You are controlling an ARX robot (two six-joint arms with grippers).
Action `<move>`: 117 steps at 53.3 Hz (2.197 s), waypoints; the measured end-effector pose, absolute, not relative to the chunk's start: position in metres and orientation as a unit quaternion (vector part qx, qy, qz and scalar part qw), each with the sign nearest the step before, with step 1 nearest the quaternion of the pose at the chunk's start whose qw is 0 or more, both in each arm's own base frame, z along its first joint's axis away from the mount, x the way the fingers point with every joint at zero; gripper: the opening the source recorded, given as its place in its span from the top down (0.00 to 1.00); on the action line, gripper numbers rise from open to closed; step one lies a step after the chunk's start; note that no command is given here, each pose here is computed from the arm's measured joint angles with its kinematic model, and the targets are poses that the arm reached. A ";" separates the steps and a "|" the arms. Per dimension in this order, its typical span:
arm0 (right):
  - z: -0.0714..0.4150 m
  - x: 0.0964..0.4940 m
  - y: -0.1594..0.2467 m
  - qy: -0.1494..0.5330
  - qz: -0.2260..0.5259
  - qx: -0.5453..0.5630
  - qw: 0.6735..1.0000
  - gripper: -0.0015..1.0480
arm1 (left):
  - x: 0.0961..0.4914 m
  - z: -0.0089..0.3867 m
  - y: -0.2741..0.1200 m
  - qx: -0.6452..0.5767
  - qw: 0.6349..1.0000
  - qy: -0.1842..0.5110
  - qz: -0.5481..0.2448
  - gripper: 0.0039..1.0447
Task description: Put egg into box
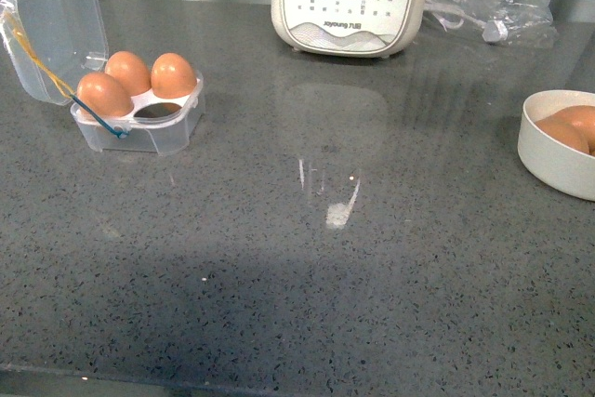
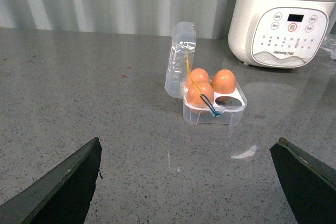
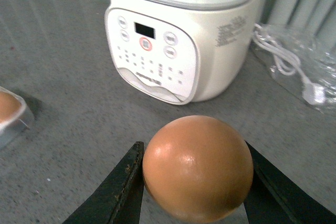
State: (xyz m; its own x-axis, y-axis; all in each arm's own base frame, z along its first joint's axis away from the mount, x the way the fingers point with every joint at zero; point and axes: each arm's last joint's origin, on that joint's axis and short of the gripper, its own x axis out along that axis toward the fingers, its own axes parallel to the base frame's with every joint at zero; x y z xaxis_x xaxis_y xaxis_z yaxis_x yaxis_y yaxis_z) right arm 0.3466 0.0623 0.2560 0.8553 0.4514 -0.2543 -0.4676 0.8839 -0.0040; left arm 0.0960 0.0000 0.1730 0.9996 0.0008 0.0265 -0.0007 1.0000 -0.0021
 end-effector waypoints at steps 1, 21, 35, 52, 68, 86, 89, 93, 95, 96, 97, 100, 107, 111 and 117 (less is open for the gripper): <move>0.257 0.350 0.067 0.124 0.248 -0.030 0.960 0.58 | 0.096 0.173 0.000 -0.001 1.000 -0.013 0.000 0.06; 0.246 0.357 0.149 0.155 0.431 -0.048 0.887 0.58 | 0.096 0.173 0.000 -0.001 1.000 -0.013 0.000 0.06; 0.247 0.360 0.161 0.145 0.482 -0.070 0.861 0.58 | 0.096 0.173 0.000 -0.001 1.000 -0.013 0.000 0.06; 0.229 0.379 0.188 0.157 0.497 -0.077 0.850 0.58 | 0.096 0.173 0.000 -0.001 1.000 -0.013 0.000 0.06; 0.210 0.395 0.225 0.169 0.516 -0.079 0.836 0.58 | 0.096 0.173 0.000 -0.001 1.000 -0.013 0.000 0.06; 0.197 0.398 0.254 0.178 0.536 -0.080 0.821 0.58 | 0.096 0.173 0.000 -0.001 1.000 -0.013 0.000 0.06; 0.194 0.398 0.256 0.180 0.537 -0.080 0.820 0.58 | 0.096 0.173 0.000 -0.001 1.000 -0.013 0.000 0.06; 0.192 0.398 0.257 0.182 0.540 -0.079 0.818 0.58 | 0.096 0.173 0.000 -0.001 1.000 -0.013 0.000 0.06; 0.192 0.397 0.258 0.183 0.541 -0.079 0.817 0.58 | 0.096 0.173 0.000 -0.001 1.000 -0.013 0.000 0.06; 0.192 0.397 0.258 0.183 0.542 -0.079 0.817 0.58 | 0.096 0.173 0.000 -0.001 1.000 -0.013 0.000 0.06; 0.192 0.397 0.259 0.183 0.542 -0.079 0.816 0.58 | 0.096 0.173 0.000 -0.001 1.000 -0.013 0.000 0.06; 0.191 0.396 0.259 0.185 0.543 -0.080 0.815 0.58 | 0.096 0.173 0.000 -0.001 1.000 -0.013 0.000 0.06; 0.190 0.394 0.262 0.190 0.547 -0.080 0.812 0.58 | 0.096 0.173 0.000 -0.001 1.000 -0.013 0.000 0.06; 0.190 0.392 0.263 0.193 0.547 -0.084 0.811 0.58 | 0.096 0.173 0.000 -0.001 1.000 -0.013 0.000 0.06; 0.188 0.391 0.264 0.201 0.544 -0.087 0.810 0.58 | 0.096 0.173 0.000 -0.001 1.000 -0.013 0.000 0.06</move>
State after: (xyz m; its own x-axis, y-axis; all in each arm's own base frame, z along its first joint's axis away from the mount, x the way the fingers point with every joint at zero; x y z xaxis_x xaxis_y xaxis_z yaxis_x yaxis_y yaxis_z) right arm 0.3913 0.2636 0.1879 0.3262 0.8468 -0.4202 -0.9166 0.3921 0.0785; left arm 0.0960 0.0000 0.1730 0.9996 0.0008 0.0265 -0.0007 1.0000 -0.0021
